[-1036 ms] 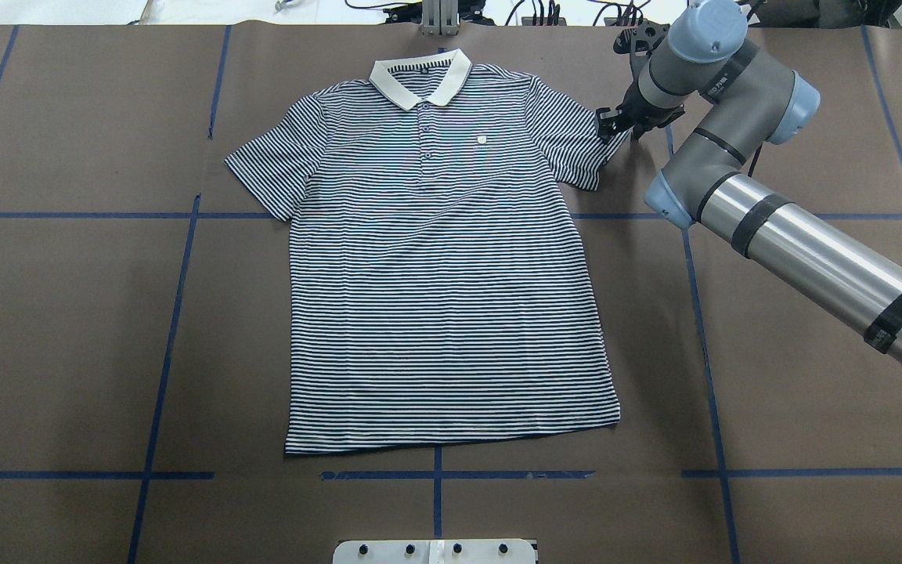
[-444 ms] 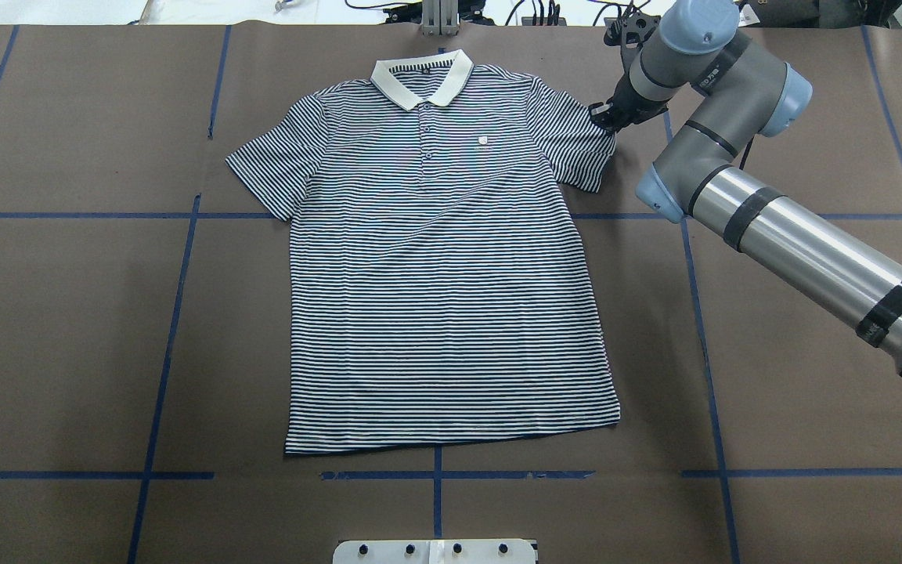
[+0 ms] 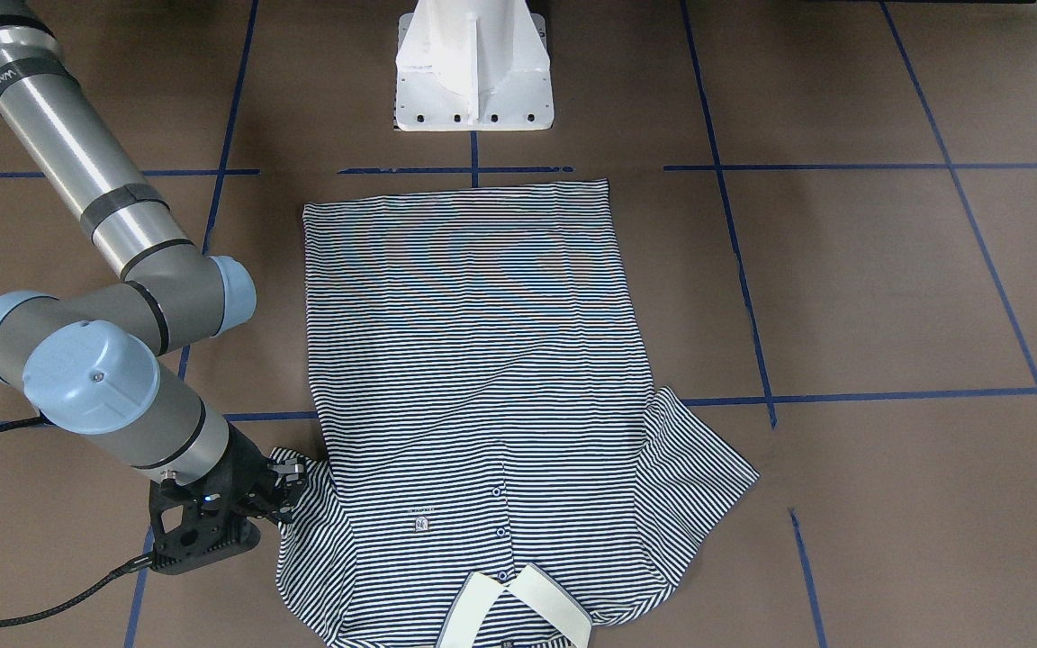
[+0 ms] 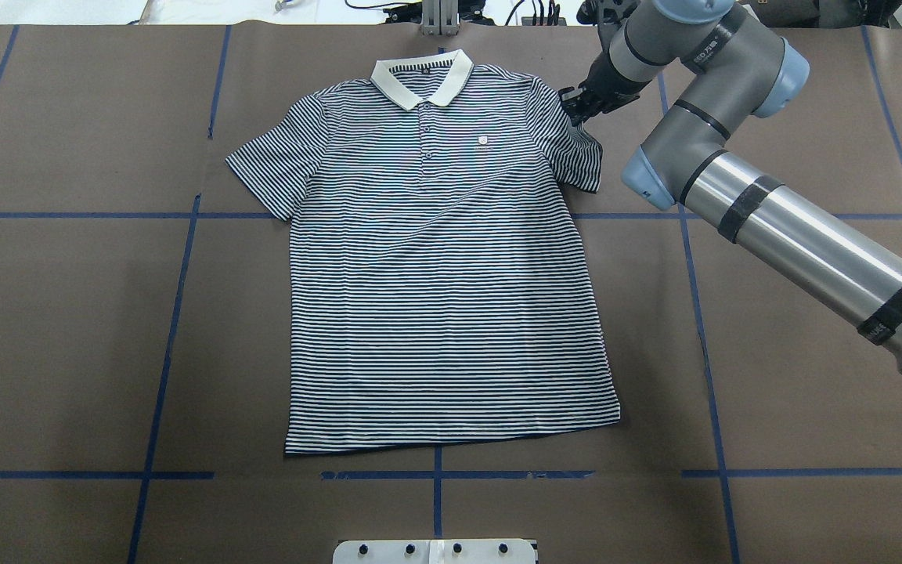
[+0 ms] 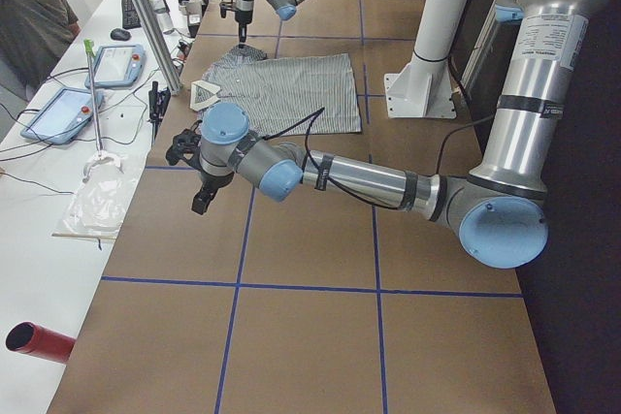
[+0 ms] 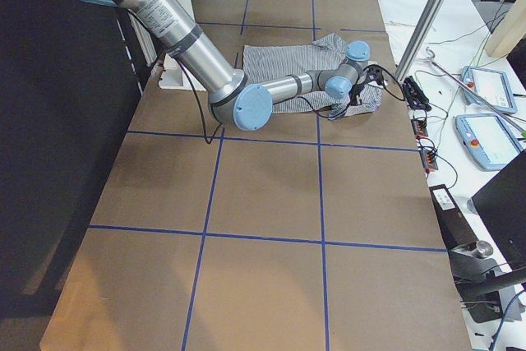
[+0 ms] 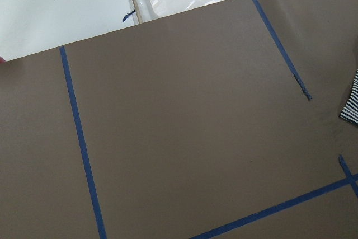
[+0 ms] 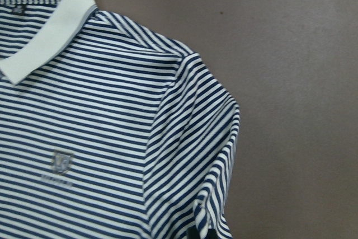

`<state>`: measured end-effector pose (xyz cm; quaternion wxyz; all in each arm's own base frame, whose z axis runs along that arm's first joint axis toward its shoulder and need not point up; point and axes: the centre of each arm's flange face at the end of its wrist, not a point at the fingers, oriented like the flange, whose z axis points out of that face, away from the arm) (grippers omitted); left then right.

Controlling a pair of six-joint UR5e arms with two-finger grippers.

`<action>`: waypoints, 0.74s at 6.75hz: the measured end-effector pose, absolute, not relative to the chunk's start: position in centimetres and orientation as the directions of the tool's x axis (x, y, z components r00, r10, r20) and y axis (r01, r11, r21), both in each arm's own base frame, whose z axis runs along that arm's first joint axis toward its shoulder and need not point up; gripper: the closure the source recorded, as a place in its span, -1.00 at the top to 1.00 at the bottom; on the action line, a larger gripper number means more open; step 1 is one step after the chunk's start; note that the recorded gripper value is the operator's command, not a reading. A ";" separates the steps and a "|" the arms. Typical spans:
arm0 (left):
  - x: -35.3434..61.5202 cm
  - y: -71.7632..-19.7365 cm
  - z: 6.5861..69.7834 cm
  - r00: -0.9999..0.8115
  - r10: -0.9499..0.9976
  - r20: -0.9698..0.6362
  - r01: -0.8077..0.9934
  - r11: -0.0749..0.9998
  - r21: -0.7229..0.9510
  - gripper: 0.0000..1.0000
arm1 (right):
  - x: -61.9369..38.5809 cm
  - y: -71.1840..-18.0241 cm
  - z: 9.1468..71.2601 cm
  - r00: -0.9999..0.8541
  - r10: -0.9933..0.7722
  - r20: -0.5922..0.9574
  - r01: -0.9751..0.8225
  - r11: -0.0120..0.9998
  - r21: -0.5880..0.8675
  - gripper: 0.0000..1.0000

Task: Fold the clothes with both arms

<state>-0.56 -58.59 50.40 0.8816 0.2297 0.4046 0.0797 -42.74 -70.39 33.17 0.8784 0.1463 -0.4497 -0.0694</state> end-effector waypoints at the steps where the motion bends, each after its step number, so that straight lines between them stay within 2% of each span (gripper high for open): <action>1: -0.6 -58.5 50.4 0.660 0.326 -0.677 0.046 0.882 0.469 1.00 | -43.5 -69.9 31.4 0.579 -0.260 0.773 0.000 0.948 0.319 -1.00; 4: -0.6 -58.4 50.7 0.662 0.324 -0.676 0.045 0.883 0.467 1.00 | -51.5 -70.1 25.5 0.644 -0.278 0.712 -0.015 0.927 0.375 -0.97; 5: -0.6 -58.5 50.8 0.662 0.321 -0.677 0.045 0.884 0.464 1.00 | -53.9 -70.3 24.1 0.671 -0.275 0.688 -0.020 0.921 0.389 0.98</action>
